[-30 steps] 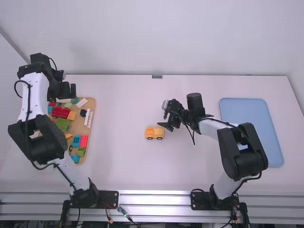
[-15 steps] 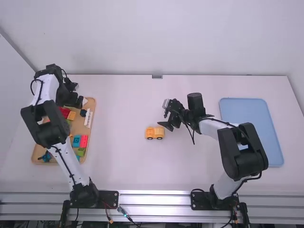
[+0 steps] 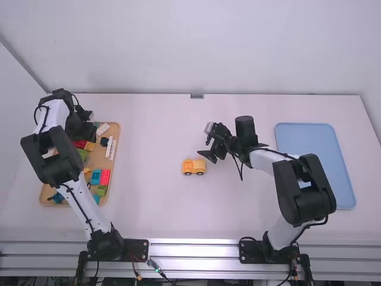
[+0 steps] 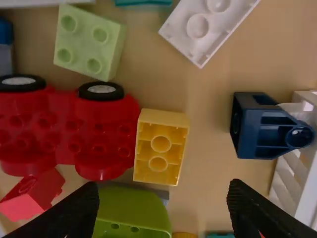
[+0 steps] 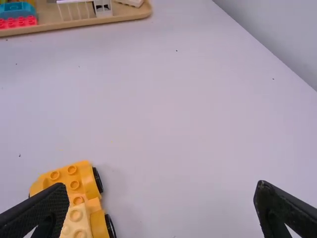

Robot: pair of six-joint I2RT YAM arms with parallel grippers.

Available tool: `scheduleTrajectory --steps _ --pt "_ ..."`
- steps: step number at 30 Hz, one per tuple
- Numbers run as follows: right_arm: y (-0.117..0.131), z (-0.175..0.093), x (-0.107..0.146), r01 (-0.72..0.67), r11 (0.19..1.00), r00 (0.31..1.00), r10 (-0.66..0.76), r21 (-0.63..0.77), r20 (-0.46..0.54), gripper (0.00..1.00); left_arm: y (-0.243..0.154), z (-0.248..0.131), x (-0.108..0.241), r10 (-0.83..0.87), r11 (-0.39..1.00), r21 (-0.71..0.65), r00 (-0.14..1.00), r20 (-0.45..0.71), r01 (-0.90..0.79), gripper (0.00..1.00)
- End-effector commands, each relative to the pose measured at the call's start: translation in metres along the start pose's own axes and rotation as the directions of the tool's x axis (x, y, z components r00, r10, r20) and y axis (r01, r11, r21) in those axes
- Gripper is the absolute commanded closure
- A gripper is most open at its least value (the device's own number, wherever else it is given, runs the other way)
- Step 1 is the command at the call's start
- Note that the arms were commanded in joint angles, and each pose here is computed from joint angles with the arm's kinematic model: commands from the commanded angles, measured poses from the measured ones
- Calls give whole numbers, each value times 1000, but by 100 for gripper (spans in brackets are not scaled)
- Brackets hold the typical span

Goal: Assemble lego blocks to make yellow taxi

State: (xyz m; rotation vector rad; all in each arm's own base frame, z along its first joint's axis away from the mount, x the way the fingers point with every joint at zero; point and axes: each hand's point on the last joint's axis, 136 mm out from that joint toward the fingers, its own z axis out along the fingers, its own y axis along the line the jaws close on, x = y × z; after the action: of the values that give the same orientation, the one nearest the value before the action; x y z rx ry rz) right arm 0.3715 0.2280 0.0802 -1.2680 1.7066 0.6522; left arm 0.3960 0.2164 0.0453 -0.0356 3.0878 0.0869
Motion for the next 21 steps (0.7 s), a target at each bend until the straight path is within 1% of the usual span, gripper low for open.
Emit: scheduleTrajectory --steps 1,3,5,13,16,18,19,21 --pt "-8 -5 -13 17 1000 1000 -18 20 23 1 -2 7 8 -18 999 38 1000 -16 19 34" --pt "-8 -5 -13 18 1000 1000 -18 21 23 1 -7 8 7 11 998 63 1000 -7 -10 38" --pt "-8 -5 -13 17 1000 1000 -18 20 23 1 -13 9 6 61 993 98 998 9 -61 41" --pt "-8 -5 -13 9 1000 1000 -9 20 21 1 -14 21 8 66 993 94 998 9 -67 41" --pt "-7 -5 -13 8 1000 1000 -8 18 21 1 -11 27 12 67 995 71 998 -6 -66 43" --pt "-8 -5 -13 8 1000 1000 -8 19 21 1 -11 29 12 76 995 71 997 -3 -75 44" --pt "-7 -5 -13 9 1000 1000 -9 18 21 1 -11 31 11 75 995 69 997 4 -75 46" --pt "-8 -5 -13 8 1000 1000 -8 19 21 1 -11 34 10 74 995 66 997 11 -75 46"
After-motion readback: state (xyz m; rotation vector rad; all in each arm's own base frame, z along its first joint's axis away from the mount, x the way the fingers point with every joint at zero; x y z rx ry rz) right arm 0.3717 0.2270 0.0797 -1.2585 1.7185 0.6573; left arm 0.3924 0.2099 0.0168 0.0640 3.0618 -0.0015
